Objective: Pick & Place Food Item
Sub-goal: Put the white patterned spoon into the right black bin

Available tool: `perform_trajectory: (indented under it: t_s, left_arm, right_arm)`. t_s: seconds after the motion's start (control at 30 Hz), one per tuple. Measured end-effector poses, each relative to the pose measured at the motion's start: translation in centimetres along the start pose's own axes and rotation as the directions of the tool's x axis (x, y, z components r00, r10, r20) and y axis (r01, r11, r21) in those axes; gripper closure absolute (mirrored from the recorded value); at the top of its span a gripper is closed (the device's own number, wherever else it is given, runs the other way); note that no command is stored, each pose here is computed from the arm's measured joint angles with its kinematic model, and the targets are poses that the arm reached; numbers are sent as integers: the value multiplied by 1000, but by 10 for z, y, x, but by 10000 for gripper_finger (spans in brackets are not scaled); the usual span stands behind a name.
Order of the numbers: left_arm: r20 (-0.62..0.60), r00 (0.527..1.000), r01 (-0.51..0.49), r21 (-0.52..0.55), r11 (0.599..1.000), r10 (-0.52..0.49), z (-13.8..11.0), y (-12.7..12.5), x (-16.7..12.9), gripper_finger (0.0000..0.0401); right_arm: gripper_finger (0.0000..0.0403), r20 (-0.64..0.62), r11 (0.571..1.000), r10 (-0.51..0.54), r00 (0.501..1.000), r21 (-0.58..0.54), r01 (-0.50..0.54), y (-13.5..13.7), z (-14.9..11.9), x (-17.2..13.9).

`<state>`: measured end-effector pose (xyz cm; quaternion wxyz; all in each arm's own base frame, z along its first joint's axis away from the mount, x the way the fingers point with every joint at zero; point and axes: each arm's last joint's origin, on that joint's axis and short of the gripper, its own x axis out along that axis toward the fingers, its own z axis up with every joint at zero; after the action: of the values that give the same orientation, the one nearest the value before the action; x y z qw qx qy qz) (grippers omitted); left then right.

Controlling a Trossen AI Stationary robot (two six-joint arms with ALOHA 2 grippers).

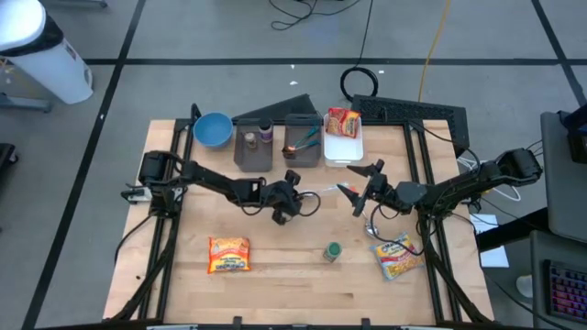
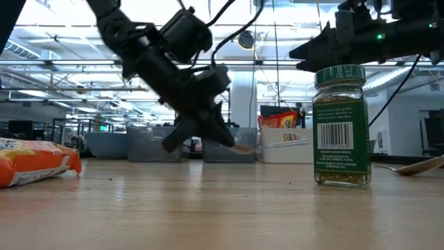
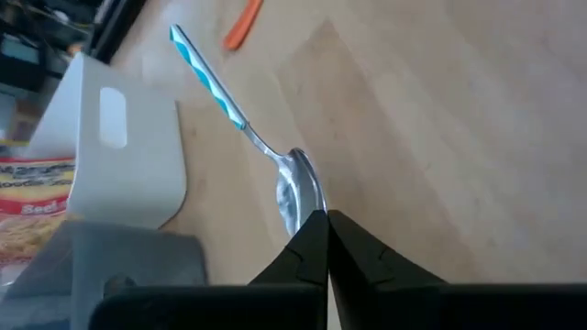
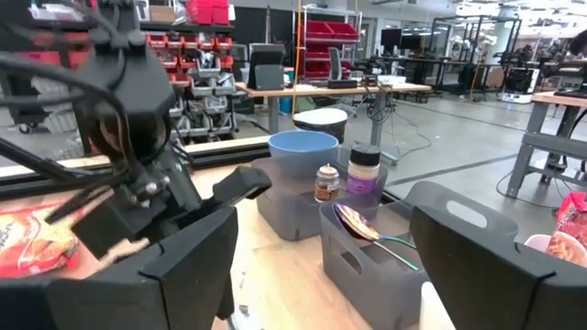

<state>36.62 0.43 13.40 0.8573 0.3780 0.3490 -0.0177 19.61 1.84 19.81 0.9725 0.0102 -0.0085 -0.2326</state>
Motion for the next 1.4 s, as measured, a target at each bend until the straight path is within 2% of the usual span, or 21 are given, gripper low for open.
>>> perform_trajectory:
  t_s: [0.17, 0.3, 0.43, 0.53, 0.6, 0.73, 0.87, 1.07, 1.4]
  left_arm:
    - [4, 991, 136, -71, 988, -136, 18, 13, -2, 398]
    - [21, 970, 244, -121, 962, -244, 31, 22, -6, 399]
    - [11, 959, 283, -147, 948, -284, 42, 33, -11, 399]
    - [-13, 951, 302, -157, 940, -308, 48, 40, -16, 399]
    - [-23, 941, 329, -165, 930, -337, 51, 44, -19, 400]
    - [1, 918, 389, -189, 902, -396, 58, 50, -27, 400]
    - [32, 920, 389, -186, 902, -390, 66, 61, -43, 400]
    - [106, 940, 338, -181, 924, -323, 74, 81, -73, 400]
    - [76, 937, 350, -205, 914, -342, 70, 81, -74, 401]
  right_arm:
    - [85, -16, 1000, 5, 1000, -12, -5, 0, -2, 0]
    - [85, -46, 998, 56, 997, -38, -58, 3, -1, 2]
    - [85, -172, 990, 64, 983, -116, -85, 10, 8, 12]
    - [85, -314, 979, 27, 949, -185, -89, 12, 16, 18]
    - [85, -361, 975, 9, 932, -204, -89, 12, 21, 19]
    - [85, -392, 961, 112, 913, -191, -200, 15, 22, 19]
    - [85, -444, 938, 219, 869, -149, -312, 20, 16, 20]
    - [85, -492, 933, 226, 841, -139, -332, 23, 5, 24]
    - [85, -466, 927, 227, 855, -167, -337, 26, 2, 31]
